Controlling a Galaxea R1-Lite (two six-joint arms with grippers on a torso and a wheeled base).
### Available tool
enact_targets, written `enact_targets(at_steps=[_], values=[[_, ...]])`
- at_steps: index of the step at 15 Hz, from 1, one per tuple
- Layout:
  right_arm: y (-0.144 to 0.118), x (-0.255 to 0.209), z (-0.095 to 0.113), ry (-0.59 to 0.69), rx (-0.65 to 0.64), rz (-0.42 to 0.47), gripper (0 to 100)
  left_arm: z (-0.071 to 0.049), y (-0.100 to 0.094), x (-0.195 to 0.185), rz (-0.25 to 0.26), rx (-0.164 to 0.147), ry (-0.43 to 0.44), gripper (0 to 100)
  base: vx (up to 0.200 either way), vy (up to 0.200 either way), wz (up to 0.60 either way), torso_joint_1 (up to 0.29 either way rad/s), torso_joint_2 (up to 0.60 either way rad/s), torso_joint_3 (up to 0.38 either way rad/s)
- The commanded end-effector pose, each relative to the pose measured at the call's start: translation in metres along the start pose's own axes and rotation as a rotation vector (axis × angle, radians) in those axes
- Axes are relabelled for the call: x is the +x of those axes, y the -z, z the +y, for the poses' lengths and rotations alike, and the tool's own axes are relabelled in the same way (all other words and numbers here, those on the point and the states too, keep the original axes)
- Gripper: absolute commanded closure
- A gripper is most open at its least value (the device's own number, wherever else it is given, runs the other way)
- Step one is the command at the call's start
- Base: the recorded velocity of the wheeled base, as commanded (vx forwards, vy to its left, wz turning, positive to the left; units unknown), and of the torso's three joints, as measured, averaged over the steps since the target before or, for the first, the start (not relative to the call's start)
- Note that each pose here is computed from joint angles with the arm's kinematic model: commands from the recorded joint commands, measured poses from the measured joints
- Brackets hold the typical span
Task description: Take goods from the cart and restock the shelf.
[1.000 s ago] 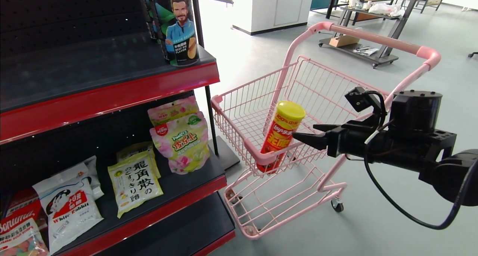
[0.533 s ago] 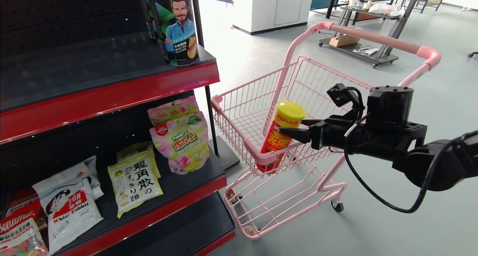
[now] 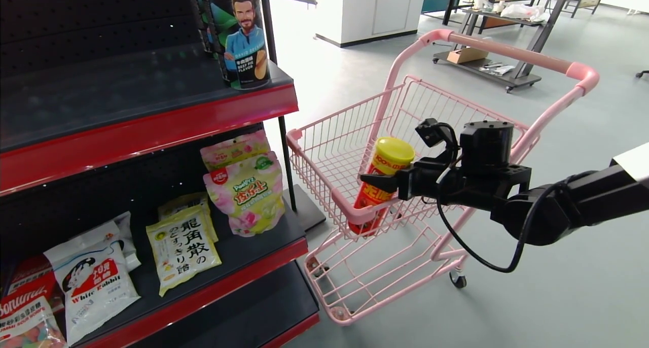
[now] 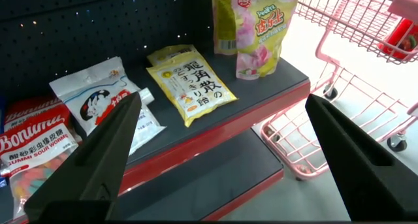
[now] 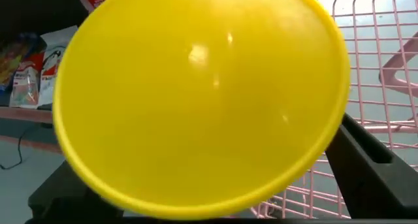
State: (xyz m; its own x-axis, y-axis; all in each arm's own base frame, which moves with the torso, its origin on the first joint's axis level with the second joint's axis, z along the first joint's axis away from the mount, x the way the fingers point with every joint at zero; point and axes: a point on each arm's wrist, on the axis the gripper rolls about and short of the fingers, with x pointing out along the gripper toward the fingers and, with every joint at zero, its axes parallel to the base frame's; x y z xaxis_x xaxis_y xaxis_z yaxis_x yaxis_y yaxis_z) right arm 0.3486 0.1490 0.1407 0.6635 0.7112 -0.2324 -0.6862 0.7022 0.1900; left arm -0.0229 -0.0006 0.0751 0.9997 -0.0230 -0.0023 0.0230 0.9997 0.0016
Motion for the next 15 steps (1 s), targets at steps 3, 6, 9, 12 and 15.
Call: enact_targets(at_steps=[3,6,9,12,15], values=[[0.005,0.015,0.0,-0.016,0.005,0.0,100,0.0,0.0,0.0,0.001,0.0,0.0,0,0.0,0.0,0.0,0.0,0.0,0.0],[0.004,0.014,0.001,-0.015,0.016,-0.001,100,0.0,0.0,0.0,0.001,0.001,0.0,0,0.0,0.0,0.0,0.0,0.0,0.0],[-0.029,0.002,0.009,0.0,-0.024,-0.091,100,0.0,0.0,0.0,0.001,0.001,0.0,0,0.0,0.0,0.0,0.0,0.0,0.0],[-0.088,-0.028,0.028,0.003,-0.075,-0.203,100,0.0,0.0,0.0,0.001,0.0,0.0,0,0.0,0.0,0.0,0.0,0.0,0.0],[-0.125,-0.085,0.058,-0.004,-0.1,-0.235,100,0.0,0.0,0.0,0.001,0.0,0.0,0,0.0,0.0,0.0,0.0,0.0,0.0]])
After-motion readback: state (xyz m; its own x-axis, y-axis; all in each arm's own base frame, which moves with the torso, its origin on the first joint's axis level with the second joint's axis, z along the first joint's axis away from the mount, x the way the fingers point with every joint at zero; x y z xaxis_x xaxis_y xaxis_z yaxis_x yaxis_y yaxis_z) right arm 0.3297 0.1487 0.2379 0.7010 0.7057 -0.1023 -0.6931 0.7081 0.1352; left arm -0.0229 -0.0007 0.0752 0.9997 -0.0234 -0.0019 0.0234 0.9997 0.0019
